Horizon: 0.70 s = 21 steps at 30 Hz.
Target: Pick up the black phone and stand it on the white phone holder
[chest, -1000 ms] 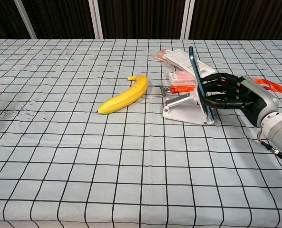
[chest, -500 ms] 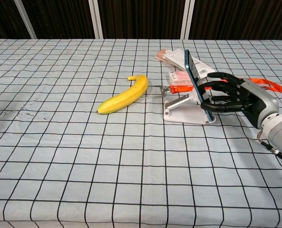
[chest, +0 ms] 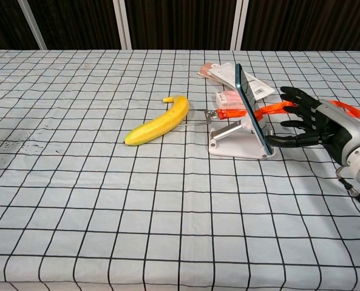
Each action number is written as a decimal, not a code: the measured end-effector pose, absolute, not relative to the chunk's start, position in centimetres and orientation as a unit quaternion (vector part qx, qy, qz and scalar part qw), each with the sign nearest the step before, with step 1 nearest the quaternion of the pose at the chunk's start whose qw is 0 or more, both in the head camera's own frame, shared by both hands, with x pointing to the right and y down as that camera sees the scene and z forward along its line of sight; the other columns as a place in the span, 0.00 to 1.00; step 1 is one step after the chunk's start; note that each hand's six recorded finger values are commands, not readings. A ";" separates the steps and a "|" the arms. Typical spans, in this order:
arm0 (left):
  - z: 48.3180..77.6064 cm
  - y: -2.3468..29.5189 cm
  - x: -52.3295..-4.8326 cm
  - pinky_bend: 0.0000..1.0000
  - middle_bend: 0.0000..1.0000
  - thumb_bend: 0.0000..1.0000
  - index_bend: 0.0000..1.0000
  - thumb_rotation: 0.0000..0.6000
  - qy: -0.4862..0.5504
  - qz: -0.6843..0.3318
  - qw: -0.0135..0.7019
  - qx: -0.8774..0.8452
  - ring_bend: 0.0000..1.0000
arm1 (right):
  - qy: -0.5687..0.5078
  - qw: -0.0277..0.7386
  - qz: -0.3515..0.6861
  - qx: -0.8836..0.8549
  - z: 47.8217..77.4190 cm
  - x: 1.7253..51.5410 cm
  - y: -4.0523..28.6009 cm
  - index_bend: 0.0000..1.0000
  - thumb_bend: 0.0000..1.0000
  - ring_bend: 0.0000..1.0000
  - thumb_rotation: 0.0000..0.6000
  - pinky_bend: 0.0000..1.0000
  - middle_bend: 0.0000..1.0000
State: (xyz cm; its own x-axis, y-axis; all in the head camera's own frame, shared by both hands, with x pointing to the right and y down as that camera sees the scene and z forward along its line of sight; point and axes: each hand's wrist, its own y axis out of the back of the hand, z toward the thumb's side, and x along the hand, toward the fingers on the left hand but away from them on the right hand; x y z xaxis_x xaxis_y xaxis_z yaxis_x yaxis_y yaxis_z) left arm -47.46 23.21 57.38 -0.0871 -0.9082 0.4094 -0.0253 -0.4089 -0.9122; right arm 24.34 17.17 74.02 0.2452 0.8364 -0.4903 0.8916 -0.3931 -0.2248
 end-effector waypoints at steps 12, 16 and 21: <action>56.2 22.9 -46.8 0.00 0.00 0.00 0.00 1.00 0.435 -0.576 0.361 -0.590 0.00 | 0.553 -0.007 -0.308 0.774 70.2 27.6 18.5 0.00 0.20 0.00 1.00 0.14 0.00; 55.7 22.9 -46.8 0.00 0.00 0.00 0.00 1.00 0.444 -0.564 0.359 -0.597 0.00 | 0.564 -0.038 -0.315 0.762 67.9 29.0 18.2 0.00 0.28 0.00 1.00 0.14 0.00; 55.4 23.1 -46.9 0.00 0.00 0.00 0.00 1.00 0.451 -0.554 0.350 -0.606 0.00 | 0.568 -0.086 -0.342 0.744 65.0 30.9 17.7 0.00 0.13 0.00 1.00 0.14 0.00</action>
State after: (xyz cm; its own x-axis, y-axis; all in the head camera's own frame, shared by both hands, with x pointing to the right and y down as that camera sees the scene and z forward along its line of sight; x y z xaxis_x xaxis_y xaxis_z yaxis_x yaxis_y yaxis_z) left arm -46.92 23.06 55.36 -0.0207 -0.9341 0.3564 -0.1579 -0.3489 -0.9238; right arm 30.85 17.69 65.02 0.1215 0.9033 -0.4115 0.7855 -0.3410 -0.5164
